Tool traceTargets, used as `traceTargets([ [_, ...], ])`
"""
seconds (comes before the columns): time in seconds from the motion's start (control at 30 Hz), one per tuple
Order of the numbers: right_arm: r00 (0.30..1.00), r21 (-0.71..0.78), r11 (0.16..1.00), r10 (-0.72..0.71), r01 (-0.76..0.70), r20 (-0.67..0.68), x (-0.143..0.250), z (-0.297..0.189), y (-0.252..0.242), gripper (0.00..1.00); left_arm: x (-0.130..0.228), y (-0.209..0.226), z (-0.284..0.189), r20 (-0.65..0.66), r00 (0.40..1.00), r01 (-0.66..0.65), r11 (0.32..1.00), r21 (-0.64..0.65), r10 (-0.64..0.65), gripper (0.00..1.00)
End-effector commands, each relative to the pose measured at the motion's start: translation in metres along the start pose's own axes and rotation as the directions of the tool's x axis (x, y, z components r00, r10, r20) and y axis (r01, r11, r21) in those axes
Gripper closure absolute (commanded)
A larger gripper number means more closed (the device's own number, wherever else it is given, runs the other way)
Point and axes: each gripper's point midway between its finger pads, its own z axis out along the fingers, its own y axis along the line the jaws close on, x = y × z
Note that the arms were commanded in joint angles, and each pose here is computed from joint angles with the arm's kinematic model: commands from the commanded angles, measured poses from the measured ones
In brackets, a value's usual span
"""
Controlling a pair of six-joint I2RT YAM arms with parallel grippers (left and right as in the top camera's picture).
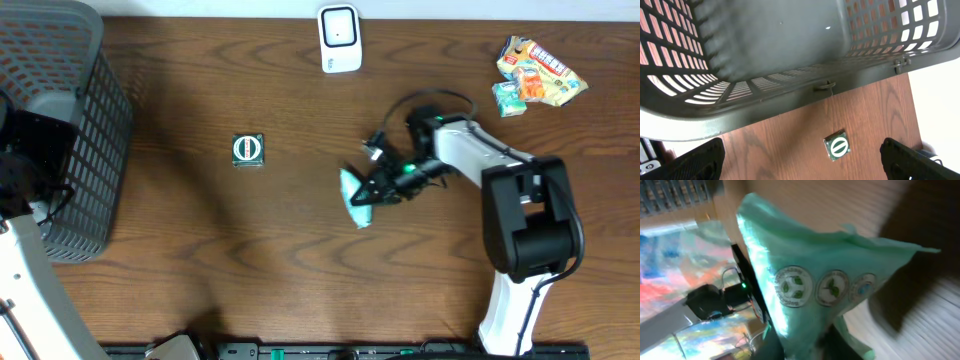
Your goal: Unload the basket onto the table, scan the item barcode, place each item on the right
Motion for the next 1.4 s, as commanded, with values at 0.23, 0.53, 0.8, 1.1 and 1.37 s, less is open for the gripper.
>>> traceTargets([
  [0.23, 0.960, 0.252, 0.931, 0.226, -0.263, 0.166, -0.010, -0.098, -0.066, 0.61, -0.001, 0.001, -0.001, 0.005, 1.000, 0.004, 1.000, -0.006, -0.004, 0.02],
  [0.53, 0.989, 0.282, 0.949, 0.124, -0.142, 0.079, -0.014, -0.121, -0.016, 0.62, -0.001, 0.001, -0.001, 0.005, 1.000, 0.004, 1.000, -0.006, -0.004, 0.02],
  [0.8, 0.996, 0.399, 0.915, 0.085, -0.068, -0.026, -0.009, -0.087, -0.009, 0.60, -0.001, 0.001, -0.001, 0.005, 1.000, 0.004, 1.000, -0.006, -0.004, 0.02],
  [1.1, 0.988, 0.696, 0.713, 0.152, -0.088, -0.030, -0.006, -0.065, -0.021, 0.59, -0.001, 0.001, -0.001, 0.005, 1.000, 0.005, 1.000, -0.006, -0.005, 0.02],
  [1.37, 0.997, 0.739, 0.674, 0.063, -0.005, -0.051, -0.018, -0.052, 0.009, 0.57, -0.001, 0.001, -0.001, 0.005, 1.000, 0.004, 1.000, -0.006, -0.004, 0.02],
])
